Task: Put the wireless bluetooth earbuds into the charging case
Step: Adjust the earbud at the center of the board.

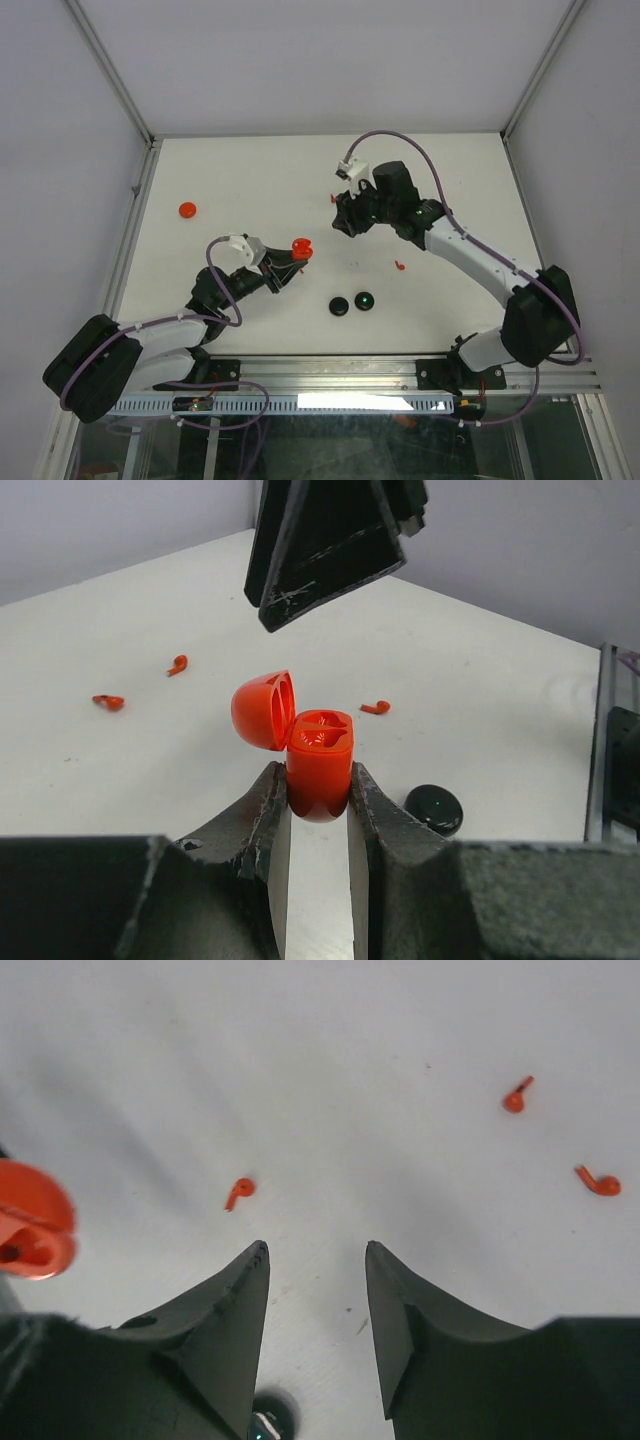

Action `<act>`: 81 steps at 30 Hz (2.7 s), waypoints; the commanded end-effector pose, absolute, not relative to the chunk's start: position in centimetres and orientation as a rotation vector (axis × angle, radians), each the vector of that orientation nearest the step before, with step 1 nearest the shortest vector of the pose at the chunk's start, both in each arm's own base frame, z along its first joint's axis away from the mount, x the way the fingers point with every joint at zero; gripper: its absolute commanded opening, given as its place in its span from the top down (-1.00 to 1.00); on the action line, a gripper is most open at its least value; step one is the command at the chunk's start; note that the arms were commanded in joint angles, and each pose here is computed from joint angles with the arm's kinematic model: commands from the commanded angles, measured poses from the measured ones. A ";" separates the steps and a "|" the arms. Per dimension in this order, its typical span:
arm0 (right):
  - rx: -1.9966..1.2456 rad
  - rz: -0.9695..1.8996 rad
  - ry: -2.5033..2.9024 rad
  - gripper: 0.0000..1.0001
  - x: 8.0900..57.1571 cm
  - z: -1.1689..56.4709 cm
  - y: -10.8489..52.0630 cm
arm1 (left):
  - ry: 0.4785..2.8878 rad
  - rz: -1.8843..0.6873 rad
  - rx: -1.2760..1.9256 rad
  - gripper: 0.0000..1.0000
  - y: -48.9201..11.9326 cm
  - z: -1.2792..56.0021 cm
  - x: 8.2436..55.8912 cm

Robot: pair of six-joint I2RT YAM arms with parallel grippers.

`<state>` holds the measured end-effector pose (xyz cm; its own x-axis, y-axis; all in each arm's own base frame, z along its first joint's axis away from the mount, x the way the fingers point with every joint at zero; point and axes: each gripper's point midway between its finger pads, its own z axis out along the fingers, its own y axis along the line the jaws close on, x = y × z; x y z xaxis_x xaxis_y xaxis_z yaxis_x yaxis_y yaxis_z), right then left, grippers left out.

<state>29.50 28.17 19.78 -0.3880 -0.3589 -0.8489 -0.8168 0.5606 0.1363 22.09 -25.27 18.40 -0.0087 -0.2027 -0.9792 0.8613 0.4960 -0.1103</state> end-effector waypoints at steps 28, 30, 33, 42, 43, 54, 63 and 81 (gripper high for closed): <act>-0.435 0.272 2.077 0.33 51.1 7.7 29.9 | 1.407 -0.727 0.543 1.00 -22.6 16.8 24.7; -0.448 0.274 2.094 0.34 51.3 6.9 30.0 | 1.407 -0.732 0.548 1.00 -22.7 16.8 24.7; -0.475 0.283 2.120 0.34 51.2 6.0 30.3 | 1.409 -0.739 0.556 1.00 -22.9 16.8 24.6; -0.569 0.289 2.183 0.50 50.6 3.5 30.7 | 1.418 -0.753 0.575 1.00 -23.2 16.6 24.5; -0.580 0.290 2.195 0.59 50.2 3.2 30.6 | 1.418 -0.753 0.576 1.00 -23.2 16.7 24.5; -0.806 0.369 2.329 0.77 40.7 2.3 29.3 | 1.415 -0.756 0.581 1.00 -23.3 16.8 24.4; -0.933 0.301 2.427 0.67 33.3 0.5 28.1 | 1.410 -0.766 0.587 1.00 -23.4 16.9 24.3; -0.902 0.019 2.420 0.15 32.4 0.8 24.3 | 1.413 -0.770 0.593 1.00 -23.5 16.8 24.3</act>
<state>33.70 27.96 2.33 -0.5794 -0.5463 -0.6048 -0.6414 0.7635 -0.0753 24.21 -22.95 14.62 -0.0706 -0.0922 -0.9932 0.7477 0.6542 -0.1139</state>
